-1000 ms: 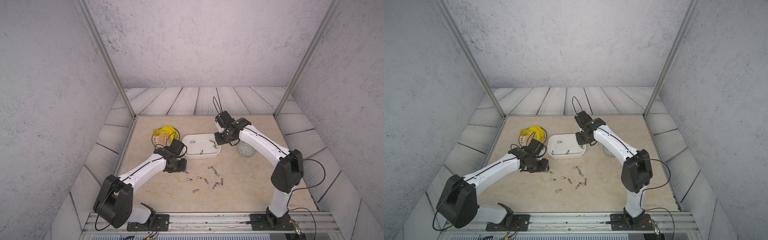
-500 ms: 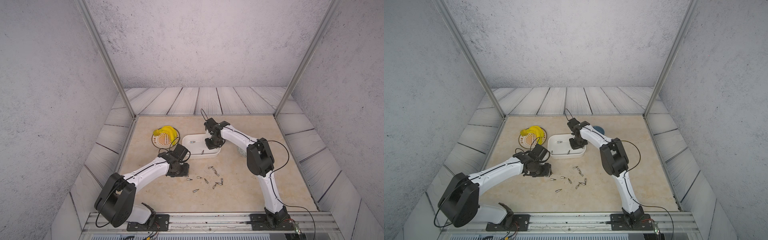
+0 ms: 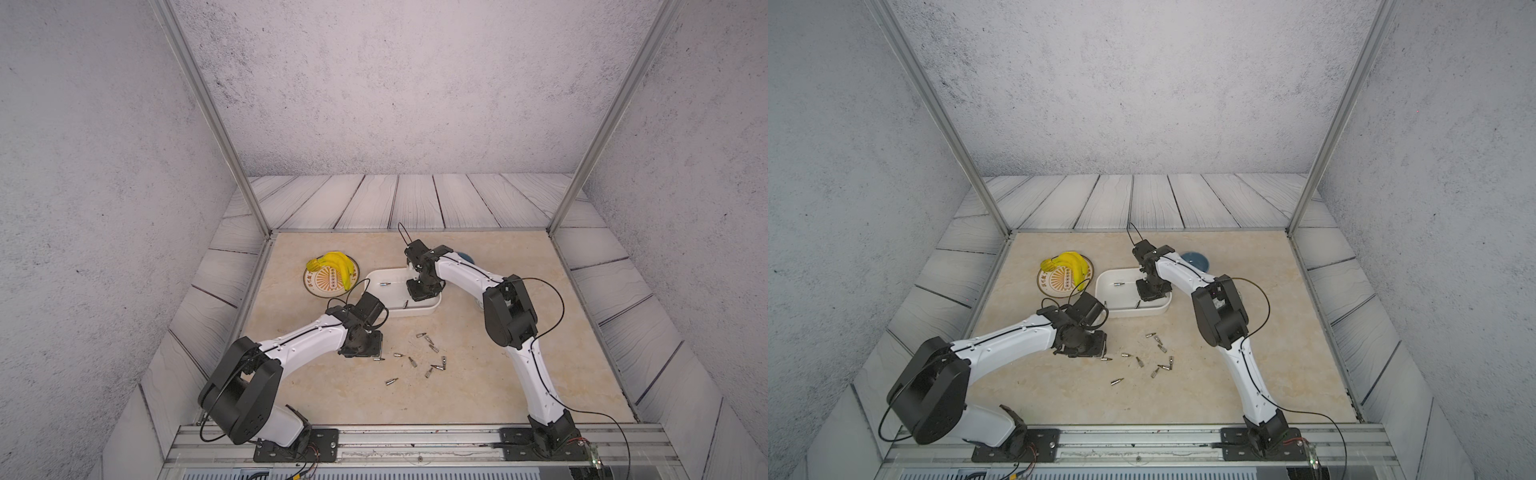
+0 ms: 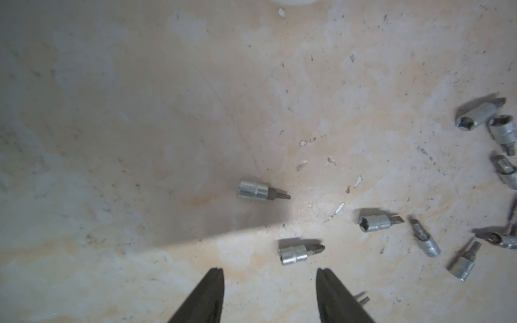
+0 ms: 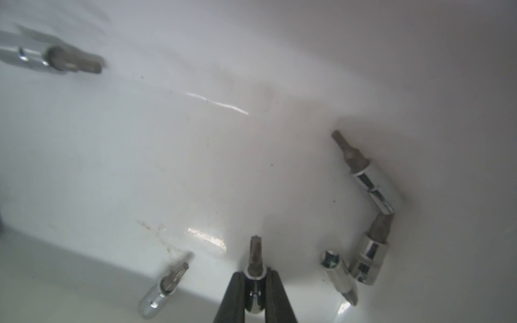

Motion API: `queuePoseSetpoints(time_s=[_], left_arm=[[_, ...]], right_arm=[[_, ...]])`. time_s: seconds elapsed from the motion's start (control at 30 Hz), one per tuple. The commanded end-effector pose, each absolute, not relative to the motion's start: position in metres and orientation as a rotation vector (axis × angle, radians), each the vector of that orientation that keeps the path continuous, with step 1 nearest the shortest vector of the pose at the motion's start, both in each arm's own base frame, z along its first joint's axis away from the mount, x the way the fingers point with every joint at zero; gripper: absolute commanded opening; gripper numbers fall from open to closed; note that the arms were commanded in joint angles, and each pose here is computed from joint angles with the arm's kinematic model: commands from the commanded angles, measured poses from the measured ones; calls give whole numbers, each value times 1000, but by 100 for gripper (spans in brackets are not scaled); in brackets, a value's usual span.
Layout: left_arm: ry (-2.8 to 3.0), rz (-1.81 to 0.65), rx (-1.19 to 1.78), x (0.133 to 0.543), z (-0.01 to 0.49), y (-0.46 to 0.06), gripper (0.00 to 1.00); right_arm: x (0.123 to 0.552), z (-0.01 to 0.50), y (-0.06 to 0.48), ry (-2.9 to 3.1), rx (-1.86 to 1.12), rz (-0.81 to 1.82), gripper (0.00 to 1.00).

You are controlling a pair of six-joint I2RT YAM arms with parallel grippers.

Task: Put the bit on the desktop into the storage box
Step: Place the screwdriver bit in the storage box.

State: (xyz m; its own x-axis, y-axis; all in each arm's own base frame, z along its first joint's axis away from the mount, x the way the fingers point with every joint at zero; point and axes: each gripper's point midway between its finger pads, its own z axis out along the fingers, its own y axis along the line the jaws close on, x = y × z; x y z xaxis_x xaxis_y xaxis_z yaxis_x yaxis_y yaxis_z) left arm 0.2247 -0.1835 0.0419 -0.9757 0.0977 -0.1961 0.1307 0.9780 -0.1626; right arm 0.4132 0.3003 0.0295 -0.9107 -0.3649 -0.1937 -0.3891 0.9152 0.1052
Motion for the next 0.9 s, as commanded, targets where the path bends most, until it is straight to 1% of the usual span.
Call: queuePoseSetpoints(time_s=[0.0,0.13,0.3,0.47,0.57,0.87], left_arm=[[2932,-212,171,229,40,-184,58],[2940,-209,199,229,37,-190,58],[2939,-223,250,223,38,-197,58],[2940,-202,263,219,39,-195,58],[2940,-174,267,218,40,-192,58],[2966,-150,301,214,31,-193,57]], right_arm=[[412,23,303,2916,-611,199,3],[414,25,304,2911,-612,197,18],[419,38,306,2876,-609,210,24],[425,67,308,2822,-596,226,34],[427,86,307,2788,-589,233,36],[424,139,300,2698,-577,235,37]])
